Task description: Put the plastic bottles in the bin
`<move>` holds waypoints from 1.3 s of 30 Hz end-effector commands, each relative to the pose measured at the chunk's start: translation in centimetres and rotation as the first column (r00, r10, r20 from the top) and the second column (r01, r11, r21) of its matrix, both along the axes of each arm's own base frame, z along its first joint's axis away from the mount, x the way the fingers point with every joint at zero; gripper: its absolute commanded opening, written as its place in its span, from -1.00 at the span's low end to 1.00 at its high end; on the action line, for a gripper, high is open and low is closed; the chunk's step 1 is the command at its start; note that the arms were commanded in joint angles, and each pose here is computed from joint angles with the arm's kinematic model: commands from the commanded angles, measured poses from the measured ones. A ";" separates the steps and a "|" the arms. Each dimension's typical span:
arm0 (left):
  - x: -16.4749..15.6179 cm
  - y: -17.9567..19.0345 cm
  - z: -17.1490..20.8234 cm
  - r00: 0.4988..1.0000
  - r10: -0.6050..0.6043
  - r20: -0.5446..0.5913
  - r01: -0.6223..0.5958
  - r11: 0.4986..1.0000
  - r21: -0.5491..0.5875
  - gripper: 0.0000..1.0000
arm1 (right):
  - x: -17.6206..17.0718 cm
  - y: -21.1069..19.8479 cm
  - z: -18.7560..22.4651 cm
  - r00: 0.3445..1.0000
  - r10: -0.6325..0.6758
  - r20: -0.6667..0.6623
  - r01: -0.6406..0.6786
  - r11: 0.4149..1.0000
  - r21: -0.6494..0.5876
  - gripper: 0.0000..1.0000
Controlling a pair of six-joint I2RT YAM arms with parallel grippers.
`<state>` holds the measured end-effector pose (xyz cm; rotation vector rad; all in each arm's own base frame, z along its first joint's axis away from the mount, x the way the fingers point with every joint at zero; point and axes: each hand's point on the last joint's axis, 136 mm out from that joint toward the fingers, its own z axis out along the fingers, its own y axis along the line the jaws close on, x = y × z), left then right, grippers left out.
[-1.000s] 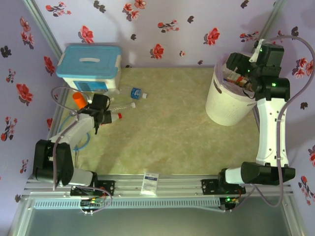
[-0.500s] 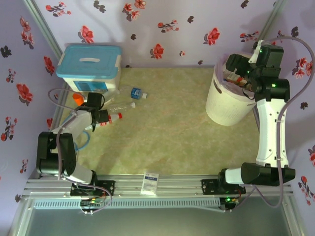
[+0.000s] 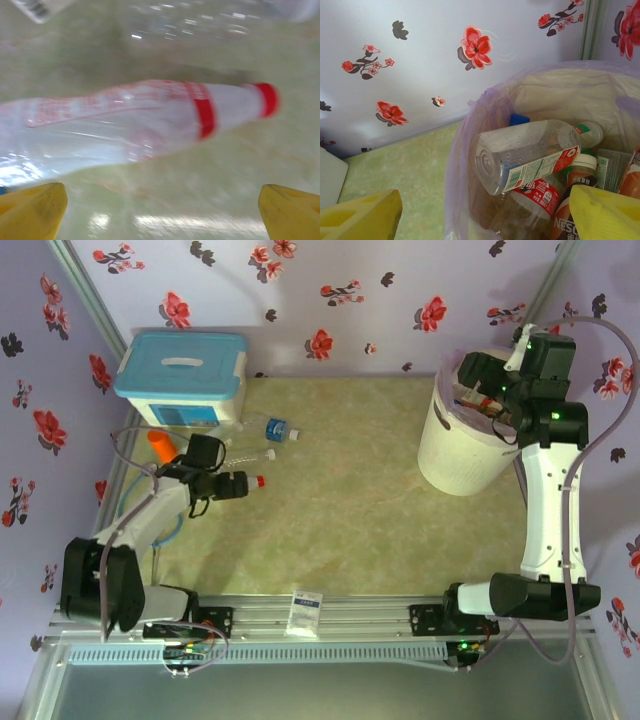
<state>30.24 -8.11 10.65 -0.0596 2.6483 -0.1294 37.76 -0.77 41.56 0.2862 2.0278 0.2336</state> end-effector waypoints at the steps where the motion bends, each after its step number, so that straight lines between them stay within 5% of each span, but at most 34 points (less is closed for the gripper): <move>1: -2.1 -2.1 1.8 0.998 -0.067 -0.015 0.065 0.995 -0.072 0.96 | -0.4 0.4 0.6 1.000 0.015 0.026 -0.015 1.000 0.011 0.74; 4: -1.7 -1.4 2.7 0.999 -0.028 0.021 0.029 0.998 -0.053 0.97 | -0.3 0.5 0.4 1.000 0.021 0.022 -0.021 1.000 0.013 0.74; 7: -0.7 1.5 2.5 0.955 0.291 0.061 -0.283 0.951 -0.123 0.99 | -0.4 0.5 0.4 1.000 0.020 0.021 -0.020 1.000 0.011 0.75; 10: 0.0 2.3 1.3 0.803 0.591 0.077 -0.521 0.759 -0.390 0.97 | -0.5 0.5 0.5 0.999 0.021 0.028 -0.021 1.000 0.015 0.75; 13: 0.7 2.0 -0.3 0.619 0.784 -0.050 -0.600 0.430 -0.675 0.93 | -0.6 0.6 0.4 0.999 0.024 0.025 -0.025 1.000 0.018 0.75; 15: 1.1 2.4 -0.8 0.551 0.830 -0.089 -0.612 0.330 -0.719 0.94 | -0.7 0.5 0.4 1.000 0.020 0.024 -0.021 1.000 0.011 0.75; 19: 1.7 3.9 -0.8 0.484 0.874 -0.041 -0.648 0.327 -0.688 0.95 | -0.9 0.5 0.4 1.000 0.020 0.024 -0.020 1.000 0.007 0.75; 25: 2.3 5.9 -3.2 0.374 0.925 -0.068 -0.687 0.227 -0.690 0.83 | -1.2 0.3 0.4 1.000 0.011 0.023 -0.010 1.000 -0.005 0.75; 34: 4.9 5.6 -5.5 0.416 0.906 -0.075 -0.691 0.261 -0.675 0.82 | -1.7 0.2 1.1 0.999 0.009 0.034 -0.008 1.000 -0.013 0.75; 39: 6.1 5.0 -6.8 0.448 0.890 -0.084 -0.697 0.288 -0.657 0.58 | -2.1 0.2 1.5 0.999 0.008 0.046 -0.007 1.000 -0.013 0.75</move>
